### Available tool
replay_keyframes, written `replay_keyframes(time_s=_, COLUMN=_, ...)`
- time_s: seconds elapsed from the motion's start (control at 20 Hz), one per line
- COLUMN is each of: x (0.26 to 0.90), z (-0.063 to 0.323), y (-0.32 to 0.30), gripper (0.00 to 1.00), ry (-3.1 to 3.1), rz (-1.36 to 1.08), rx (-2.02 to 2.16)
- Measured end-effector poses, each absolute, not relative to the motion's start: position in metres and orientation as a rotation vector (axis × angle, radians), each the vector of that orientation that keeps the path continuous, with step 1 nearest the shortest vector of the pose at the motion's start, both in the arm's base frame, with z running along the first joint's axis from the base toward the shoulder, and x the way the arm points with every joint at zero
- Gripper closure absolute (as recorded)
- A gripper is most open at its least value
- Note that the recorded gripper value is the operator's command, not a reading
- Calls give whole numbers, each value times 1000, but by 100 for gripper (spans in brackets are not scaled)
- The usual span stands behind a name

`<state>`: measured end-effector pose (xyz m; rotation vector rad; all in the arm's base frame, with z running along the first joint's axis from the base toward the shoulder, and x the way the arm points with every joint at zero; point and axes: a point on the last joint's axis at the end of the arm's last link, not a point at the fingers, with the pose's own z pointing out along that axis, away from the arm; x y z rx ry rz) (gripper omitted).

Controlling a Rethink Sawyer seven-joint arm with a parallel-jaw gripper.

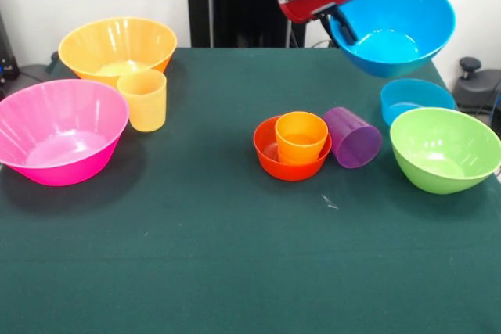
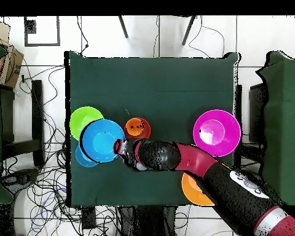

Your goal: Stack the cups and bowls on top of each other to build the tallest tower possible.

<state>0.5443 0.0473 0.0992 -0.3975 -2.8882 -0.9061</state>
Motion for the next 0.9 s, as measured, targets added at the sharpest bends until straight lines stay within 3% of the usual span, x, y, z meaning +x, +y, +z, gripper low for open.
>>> replay_keyframes(time_s=0.9, x=572, z=107, y=13, gripper=100, ry=-2971, rz=-758, rx=-327)
